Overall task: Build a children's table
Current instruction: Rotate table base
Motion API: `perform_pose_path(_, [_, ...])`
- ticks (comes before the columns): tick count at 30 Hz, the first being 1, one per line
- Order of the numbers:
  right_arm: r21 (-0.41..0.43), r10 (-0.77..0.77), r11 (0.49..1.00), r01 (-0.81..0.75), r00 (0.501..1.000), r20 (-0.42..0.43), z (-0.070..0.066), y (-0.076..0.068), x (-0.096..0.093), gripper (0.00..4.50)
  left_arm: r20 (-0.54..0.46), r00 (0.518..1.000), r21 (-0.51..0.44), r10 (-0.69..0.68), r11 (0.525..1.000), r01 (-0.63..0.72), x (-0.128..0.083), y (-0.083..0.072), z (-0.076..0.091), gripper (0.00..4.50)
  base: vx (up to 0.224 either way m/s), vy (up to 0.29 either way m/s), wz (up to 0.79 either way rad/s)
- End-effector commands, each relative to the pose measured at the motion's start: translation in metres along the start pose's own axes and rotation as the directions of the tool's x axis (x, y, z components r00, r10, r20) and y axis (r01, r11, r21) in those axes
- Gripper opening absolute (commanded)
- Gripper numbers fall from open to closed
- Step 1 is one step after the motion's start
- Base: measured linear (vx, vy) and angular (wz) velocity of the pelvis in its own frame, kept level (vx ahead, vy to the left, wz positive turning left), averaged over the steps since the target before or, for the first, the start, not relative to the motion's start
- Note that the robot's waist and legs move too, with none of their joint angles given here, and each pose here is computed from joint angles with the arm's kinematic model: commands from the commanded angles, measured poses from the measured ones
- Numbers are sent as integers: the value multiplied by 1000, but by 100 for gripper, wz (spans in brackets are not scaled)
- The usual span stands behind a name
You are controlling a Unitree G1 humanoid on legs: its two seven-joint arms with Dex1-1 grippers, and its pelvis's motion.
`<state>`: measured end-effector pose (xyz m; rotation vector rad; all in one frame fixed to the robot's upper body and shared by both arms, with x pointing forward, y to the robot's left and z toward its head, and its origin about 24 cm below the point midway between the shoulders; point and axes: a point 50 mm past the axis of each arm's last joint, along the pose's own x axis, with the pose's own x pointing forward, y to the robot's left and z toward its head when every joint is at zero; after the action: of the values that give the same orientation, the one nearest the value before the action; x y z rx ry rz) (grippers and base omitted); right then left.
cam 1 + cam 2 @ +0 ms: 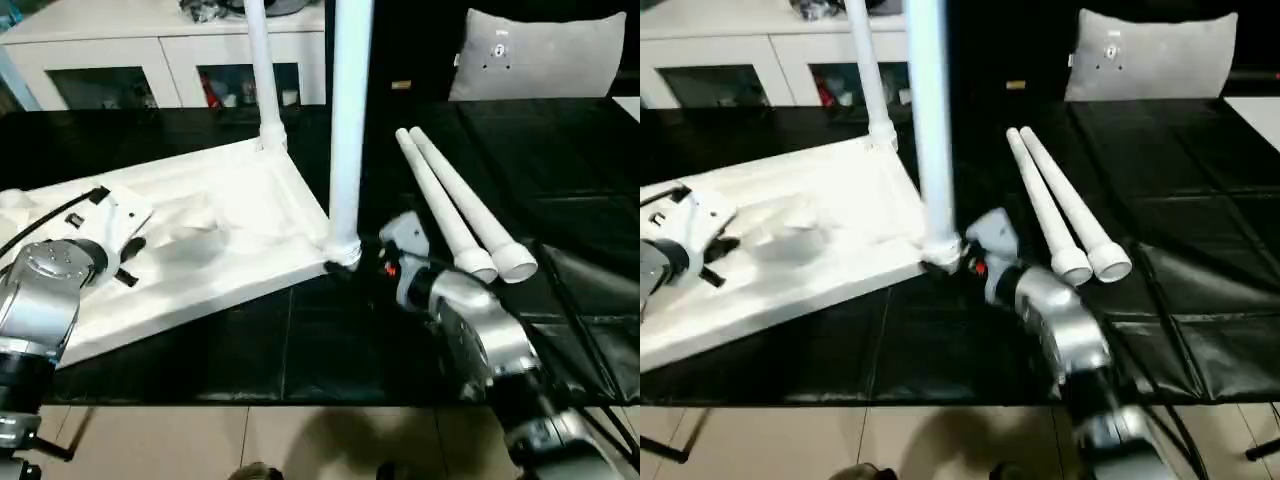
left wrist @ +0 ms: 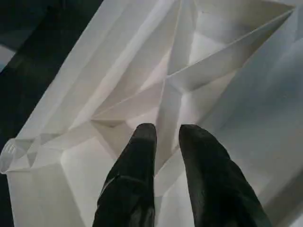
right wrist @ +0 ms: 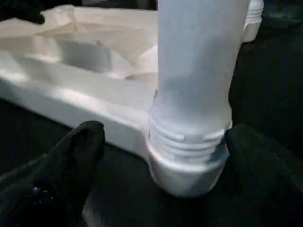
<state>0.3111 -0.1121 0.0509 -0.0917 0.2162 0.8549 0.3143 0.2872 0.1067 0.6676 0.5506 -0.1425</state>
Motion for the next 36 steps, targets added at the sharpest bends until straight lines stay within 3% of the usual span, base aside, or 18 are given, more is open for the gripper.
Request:
perform_pose_path(1, [-45,50,998,-51,999,-15,8,5,-7,450,23,999,10,-22,1000,22,1,-4,6,105,0,0,0])
perform_pose_path(5, [-48,87,995,-88,996,-24,13,4,-18,450,73,993,-4,-89,996,89,1,-17,13,105,0,0,0])
perform_pose_path(6, [-46,142,989,-143,989,-32,17,4,-29,450,145,974,5,-176,984,177,-2,-30,21,105,0,0,0])
perform_pose_path(8, [-61,179,981,-182,982,-55,20,4,-39,450,193,957,-13,-215,975,221,-6,-37,26,105,0,0,0])
perform_pose_path(9, [-57,224,972,-228,972,-66,23,5,-48,450,330,903,-36,-276,952,304,-12,-44,39,105,0,0,0])
perform_pose_path(12, [-55,269,961,-272,961,-65,27,7,-56,450,416,855,-63,-308,929,365,-20,-49,47,105,0,0,0])
perform_pose_path(14, [-47,311,949,-312,950,-42,32,10,-57,450,481,791,-17,-378,898,439,-29,-57,50,105,0,0,0])
perform_pose_path(16, [-56,304,950,-306,952,-30,36,8,-50,450,478,717,27,-507,824,565,-42,-73,45,105,0,0,0])
perform_pose_path(20, [-59,313,947,-315,949,-31,38,8,-45,450,451,644,77,-619,745,662,-55,-87,38,139,0,0,0])
perform_pose_path(22, [-64,343,937,-344,939,-20,40,3,-31,450,375,560,100,-739,632,768,-71,-106,28,167,0,0,0])
perform_pose_path(27, [-36,431,902,-430,902,13,45,4,-12,450,320,562,98,-762,617,781,-81,-113,18,174,0,0,0])
perform_pose_path(32, [-21,470,882,-470,882,25,46,2,2,450,299,570,78,-765,615,785,-90,-116,13,218,0,0,0])
perform_pose_path(34, [-22,464,886,-464,885,25,46,1,3,450,298,571,76,-765,615,785,-90,-116,13,236,0,0,0])
perform_pose_path(35, [-42,394,918,-394,919,10,46,-10,10,450,284,584,66,-761,623,779,-95,-117,11,253,0,0,0])
perform_pose_path(36, [-42,394,918,-394,919,10,46,-10,10,450,284,584,66,-761,623,779,-95,-117,11,262,0,0,0])
